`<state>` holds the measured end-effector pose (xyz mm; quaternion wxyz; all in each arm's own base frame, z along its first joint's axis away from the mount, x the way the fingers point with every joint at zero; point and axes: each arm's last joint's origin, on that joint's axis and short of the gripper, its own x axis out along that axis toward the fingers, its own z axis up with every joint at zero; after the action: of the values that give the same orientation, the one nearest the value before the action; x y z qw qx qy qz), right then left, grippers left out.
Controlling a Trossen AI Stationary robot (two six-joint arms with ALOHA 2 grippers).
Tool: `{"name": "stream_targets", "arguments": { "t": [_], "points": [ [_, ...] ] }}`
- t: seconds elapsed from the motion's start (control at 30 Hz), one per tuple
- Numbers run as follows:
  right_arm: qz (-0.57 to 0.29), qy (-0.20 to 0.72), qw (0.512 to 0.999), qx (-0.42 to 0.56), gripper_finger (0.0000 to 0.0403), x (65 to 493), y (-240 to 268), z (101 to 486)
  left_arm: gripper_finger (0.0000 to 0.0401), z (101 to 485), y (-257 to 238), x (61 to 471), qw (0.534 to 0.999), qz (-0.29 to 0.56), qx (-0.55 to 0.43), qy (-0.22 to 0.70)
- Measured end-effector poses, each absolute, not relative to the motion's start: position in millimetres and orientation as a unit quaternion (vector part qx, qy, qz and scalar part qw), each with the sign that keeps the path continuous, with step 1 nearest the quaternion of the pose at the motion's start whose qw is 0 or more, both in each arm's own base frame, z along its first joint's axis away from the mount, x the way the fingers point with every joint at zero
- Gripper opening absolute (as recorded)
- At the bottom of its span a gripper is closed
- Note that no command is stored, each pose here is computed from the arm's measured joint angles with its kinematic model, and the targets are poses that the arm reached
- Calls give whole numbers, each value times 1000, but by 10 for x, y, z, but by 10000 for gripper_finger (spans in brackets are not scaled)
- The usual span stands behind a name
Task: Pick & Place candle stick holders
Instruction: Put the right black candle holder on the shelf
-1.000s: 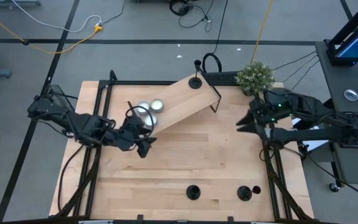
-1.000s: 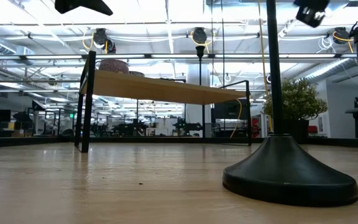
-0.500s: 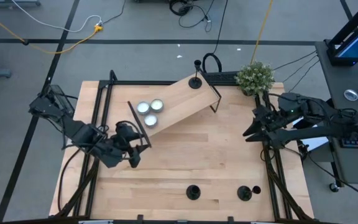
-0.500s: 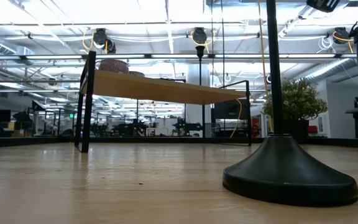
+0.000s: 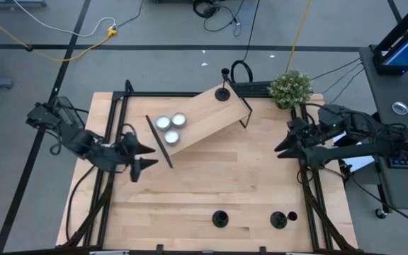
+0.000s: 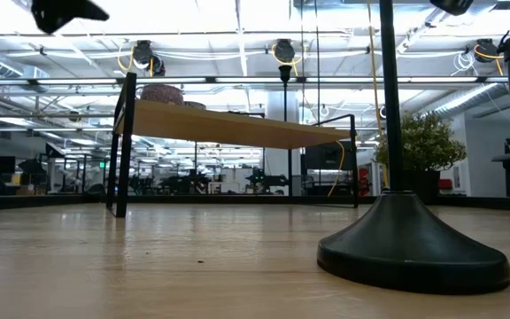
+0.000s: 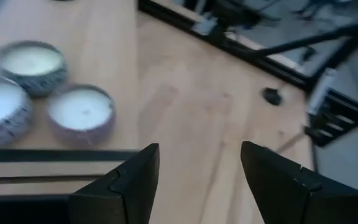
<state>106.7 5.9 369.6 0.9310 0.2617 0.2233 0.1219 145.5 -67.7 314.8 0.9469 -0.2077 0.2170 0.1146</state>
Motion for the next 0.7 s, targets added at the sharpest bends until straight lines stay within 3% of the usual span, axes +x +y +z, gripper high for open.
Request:
{"name": "stream_targets", "arguments": {
  "t": [0.23, 0.53, 0.7],
  "points": [
    [77, 177, 943, 272, 130, 1128, 26, 3767, 232, 2783, -491, 1100, 954, 57, -216, 201],
    [196, 164, 929, 267, 130, 1247, 153, 3845, 232, 2503, -347, 811, 959, -15, -243, 145],
    [228, 224, 897, 305, 130, 1438, 323, 3760, 232, 2409, -303, 739, 959, -16, -251, 131]
  ]
}}
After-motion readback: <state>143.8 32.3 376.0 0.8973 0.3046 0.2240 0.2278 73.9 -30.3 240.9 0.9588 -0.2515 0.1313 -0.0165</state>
